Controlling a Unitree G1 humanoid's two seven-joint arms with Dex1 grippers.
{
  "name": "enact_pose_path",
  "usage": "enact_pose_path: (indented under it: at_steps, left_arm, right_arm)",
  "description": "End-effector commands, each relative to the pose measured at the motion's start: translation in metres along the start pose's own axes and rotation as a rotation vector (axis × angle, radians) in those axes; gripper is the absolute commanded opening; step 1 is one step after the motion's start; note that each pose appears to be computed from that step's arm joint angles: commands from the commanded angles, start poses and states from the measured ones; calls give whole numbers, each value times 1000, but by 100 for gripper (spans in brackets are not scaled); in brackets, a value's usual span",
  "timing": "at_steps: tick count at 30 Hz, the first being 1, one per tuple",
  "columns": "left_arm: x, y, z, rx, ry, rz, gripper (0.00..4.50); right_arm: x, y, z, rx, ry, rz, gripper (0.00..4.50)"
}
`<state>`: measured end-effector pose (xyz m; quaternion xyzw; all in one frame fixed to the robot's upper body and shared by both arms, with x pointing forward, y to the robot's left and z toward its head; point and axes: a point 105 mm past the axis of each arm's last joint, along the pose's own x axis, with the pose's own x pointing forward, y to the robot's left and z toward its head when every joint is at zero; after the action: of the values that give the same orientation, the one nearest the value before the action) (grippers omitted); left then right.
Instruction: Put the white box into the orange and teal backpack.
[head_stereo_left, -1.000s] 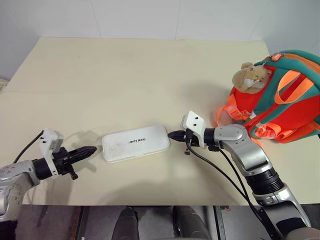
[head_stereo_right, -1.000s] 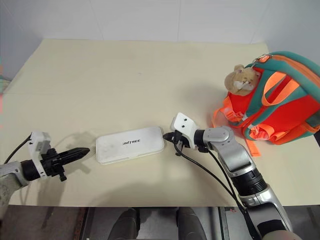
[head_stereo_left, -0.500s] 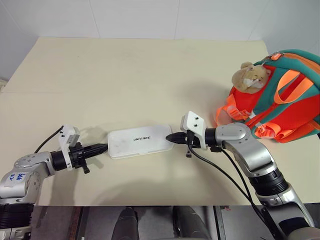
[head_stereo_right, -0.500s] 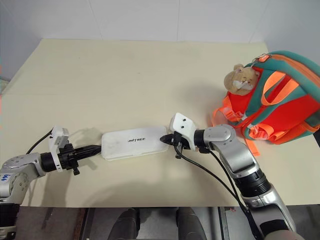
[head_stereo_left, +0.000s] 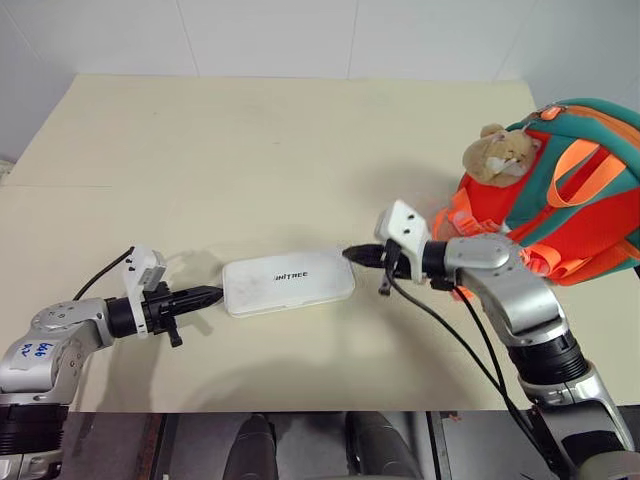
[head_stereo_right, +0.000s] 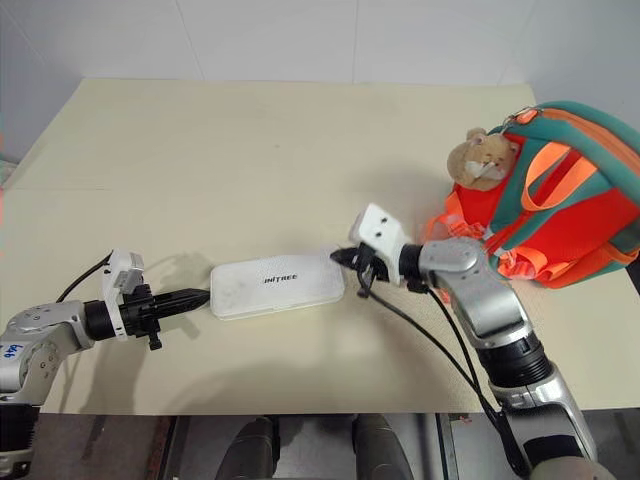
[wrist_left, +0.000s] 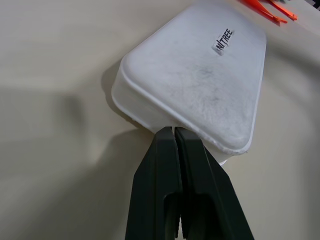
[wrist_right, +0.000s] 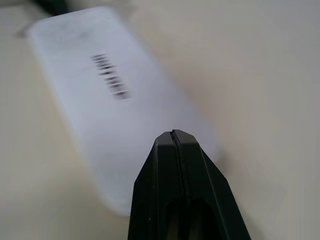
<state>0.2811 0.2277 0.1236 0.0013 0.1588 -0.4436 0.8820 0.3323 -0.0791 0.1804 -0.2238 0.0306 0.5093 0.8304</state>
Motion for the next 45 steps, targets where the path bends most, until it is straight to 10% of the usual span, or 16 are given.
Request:
enact_pose_path:
  at_steps: [1, 9, 45]
  left_arm:
    - [-6, -3, 8, 44, -4, -1, 6]
    - [-6, -5, 8, 46, -8, 0, 6]
    - [-12, -38, -2, 30, 106, -136, 6]
  right_arm:
    - [-9, -17, 5, -17, -18, -75, 0]
    - [5, -12, -34, -36, 120, -50, 0]
    - [-21, 60, -33, 35, 170, 333, 0]
